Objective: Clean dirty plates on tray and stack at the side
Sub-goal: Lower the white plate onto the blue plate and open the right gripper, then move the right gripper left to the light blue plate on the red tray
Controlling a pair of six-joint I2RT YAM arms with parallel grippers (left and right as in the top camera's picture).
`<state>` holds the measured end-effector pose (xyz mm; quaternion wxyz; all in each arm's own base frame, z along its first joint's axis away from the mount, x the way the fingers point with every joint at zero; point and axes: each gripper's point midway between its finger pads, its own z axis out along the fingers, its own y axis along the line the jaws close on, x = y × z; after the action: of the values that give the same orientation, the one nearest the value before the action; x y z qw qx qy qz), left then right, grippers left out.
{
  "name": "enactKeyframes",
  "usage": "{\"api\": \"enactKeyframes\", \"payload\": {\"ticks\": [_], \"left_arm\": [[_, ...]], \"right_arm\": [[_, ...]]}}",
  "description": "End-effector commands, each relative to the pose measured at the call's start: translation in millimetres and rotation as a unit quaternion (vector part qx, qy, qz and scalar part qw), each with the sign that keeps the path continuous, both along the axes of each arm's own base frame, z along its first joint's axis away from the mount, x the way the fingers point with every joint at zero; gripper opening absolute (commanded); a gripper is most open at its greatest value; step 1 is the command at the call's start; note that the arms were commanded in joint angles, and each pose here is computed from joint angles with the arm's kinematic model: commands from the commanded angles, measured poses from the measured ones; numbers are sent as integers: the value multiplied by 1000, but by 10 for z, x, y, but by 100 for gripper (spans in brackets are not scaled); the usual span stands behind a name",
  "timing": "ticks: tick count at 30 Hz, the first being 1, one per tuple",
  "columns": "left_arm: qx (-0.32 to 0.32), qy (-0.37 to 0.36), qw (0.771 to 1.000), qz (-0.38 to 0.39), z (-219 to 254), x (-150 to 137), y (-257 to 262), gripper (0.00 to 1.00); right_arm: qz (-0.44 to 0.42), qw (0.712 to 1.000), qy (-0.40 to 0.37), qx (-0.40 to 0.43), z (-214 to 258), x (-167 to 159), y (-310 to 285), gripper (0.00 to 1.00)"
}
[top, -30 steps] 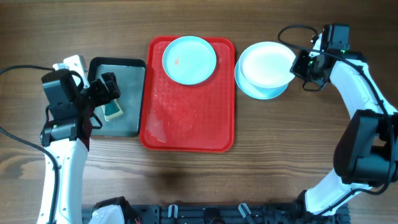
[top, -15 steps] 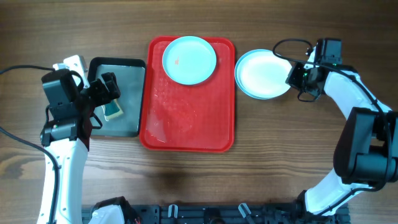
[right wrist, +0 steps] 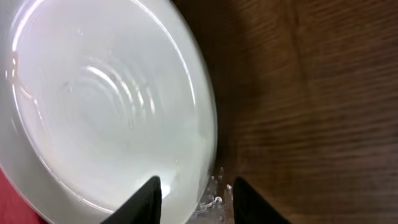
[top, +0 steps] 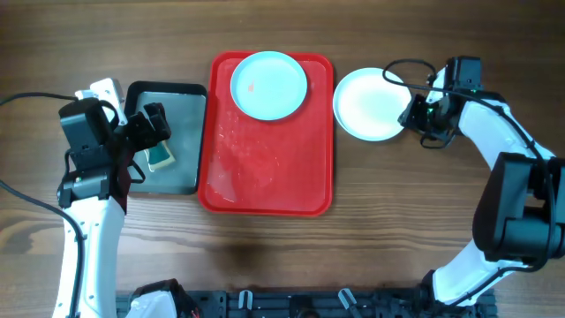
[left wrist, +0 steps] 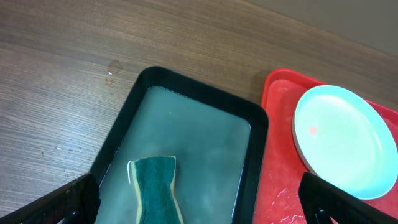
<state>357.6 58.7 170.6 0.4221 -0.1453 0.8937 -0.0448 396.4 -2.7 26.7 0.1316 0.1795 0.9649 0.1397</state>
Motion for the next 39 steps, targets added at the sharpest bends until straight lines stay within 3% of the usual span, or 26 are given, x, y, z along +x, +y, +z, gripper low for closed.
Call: {"api": "enactKeyframes", "payload": {"ticks": [1, 7, 12, 18, 22, 39], "left_arm": [[-3, -3, 1000, -4, 14, 15, -6, 100], [-3, -3, 1000, -4, 14, 15, -6, 100], [-3, -2, 1000, -3, 13, 15, -7, 100], [-3, -3, 1000, -3, 14, 15, -6, 100], [-3, -2, 1000, -4, 13, 15, -8, 100], [-3, -3, 1000, -4, 14, 16, -8, 100]], "right_arm": [[55, 998, -37, 12, 472, 234, 146, 38], [137, 986, -94, 5, 1136, 509, 774, 38], [176, 974, -143, -11, 1227, 637, 1399, 39], [219, 959, -173, -50, 975, 731, 1948, 47], [235, 956, -167, -51, 664, 785, 2155, 46], [236, 952, -191, -43, 59, 1108, 2324, 46]]}}
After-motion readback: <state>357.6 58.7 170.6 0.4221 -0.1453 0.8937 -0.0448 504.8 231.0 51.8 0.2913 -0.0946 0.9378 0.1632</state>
